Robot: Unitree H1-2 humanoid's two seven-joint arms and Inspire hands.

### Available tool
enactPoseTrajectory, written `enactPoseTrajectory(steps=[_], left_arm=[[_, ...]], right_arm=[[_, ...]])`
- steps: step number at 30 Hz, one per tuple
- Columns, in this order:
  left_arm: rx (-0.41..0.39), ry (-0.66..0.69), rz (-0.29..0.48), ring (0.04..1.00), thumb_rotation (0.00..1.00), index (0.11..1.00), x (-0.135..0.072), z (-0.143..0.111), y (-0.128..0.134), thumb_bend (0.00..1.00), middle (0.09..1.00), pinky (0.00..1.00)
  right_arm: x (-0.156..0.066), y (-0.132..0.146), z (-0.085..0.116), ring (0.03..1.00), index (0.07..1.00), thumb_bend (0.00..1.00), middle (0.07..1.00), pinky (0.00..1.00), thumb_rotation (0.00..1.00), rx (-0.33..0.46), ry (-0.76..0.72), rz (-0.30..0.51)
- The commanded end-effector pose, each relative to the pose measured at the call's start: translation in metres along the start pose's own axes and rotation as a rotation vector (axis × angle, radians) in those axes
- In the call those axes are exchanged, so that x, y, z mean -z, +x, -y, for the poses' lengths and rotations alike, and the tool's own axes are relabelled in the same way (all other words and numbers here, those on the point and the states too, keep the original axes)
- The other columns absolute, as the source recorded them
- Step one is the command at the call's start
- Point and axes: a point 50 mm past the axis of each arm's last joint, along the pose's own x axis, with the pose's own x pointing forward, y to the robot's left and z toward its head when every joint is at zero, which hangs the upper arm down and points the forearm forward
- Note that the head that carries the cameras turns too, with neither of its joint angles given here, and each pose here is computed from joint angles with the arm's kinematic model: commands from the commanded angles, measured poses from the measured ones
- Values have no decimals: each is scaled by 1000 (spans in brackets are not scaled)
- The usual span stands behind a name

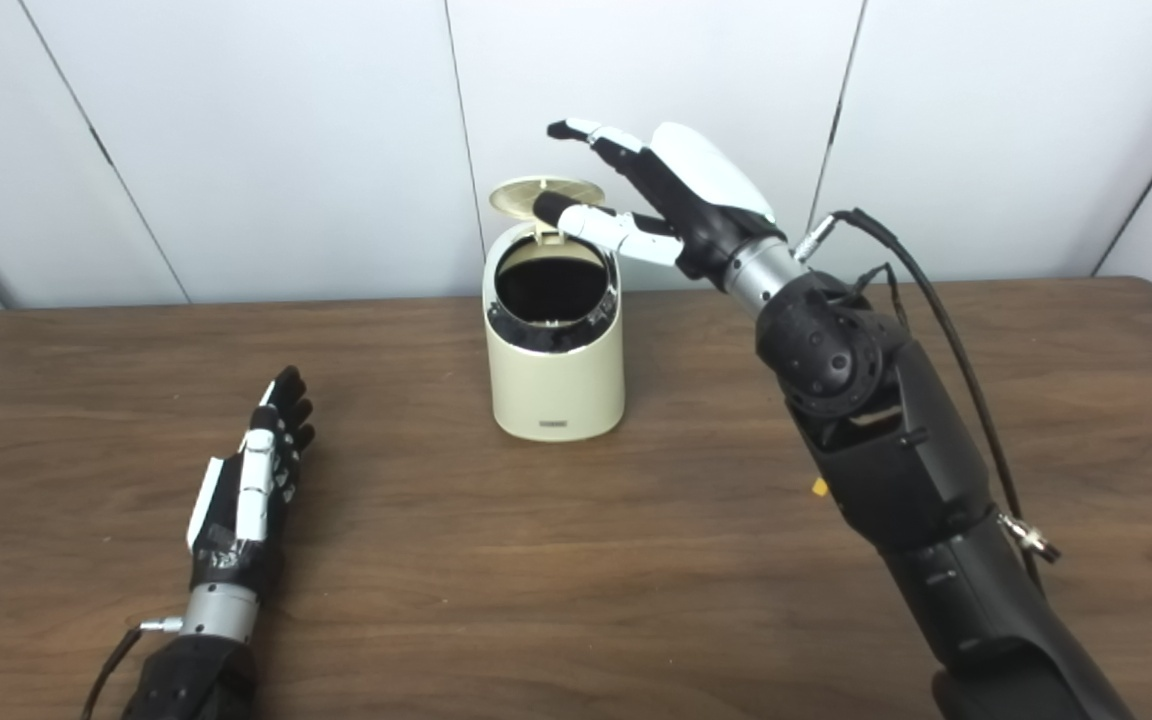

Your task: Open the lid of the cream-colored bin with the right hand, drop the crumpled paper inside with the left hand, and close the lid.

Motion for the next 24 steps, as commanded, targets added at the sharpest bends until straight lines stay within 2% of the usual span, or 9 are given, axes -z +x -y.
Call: enactPoseTrajectory(steps=[1, 7, 10, 12, 14, 19, 24], left_arm=[[1, -24, -41, 1000, 931, 1000, 15, 11, -13, 473, 1000, 1000], [2, 9, -50, 998, 845, 952, 15, 14, -12, 520, 993, 987], [7, 10, -50, 990, 808, 925, 12, 15, -12, 579, 982, 972], [15, -19, -49, 998, 792, 940, 11, 16, -12, 548, 995, 993], [13, -26, -53, 1000, 780, 944, 11, 17, -12, 557, 999, 999], [7, -10, -61, 1000, 763, 946, 10, 17, -13, 618, 999, 1000], [4, -18, -54, 1000, 762, 958, 9, 17, -13, 606, 1000, 999]], right_arm=[[-17, 8, 26, 905, 890, 539, 915, 845, 1000, 51, -66, 62], [-22, 8, 24, 918, 885, 522, 911, 846, 1000, -2, -105, 84], [-27, 6, 24, 931, 887, 516, 919, 883, 1000, -30, -151, 96], [-29, 4, 24, 948, 892, 516, 925, 921, 1000, -46, -188, 100], [-31, 2, 23, 968, 894, 523, 932, 955, 1000, -56, -217, 103], [-30, -7, 19, 998, 892, 574, 937, 979, 1000, -76, -238, 93], [-26, -15, 16, 1000, 891, 587, 950, 993, 1000, -93, -208, 69]])
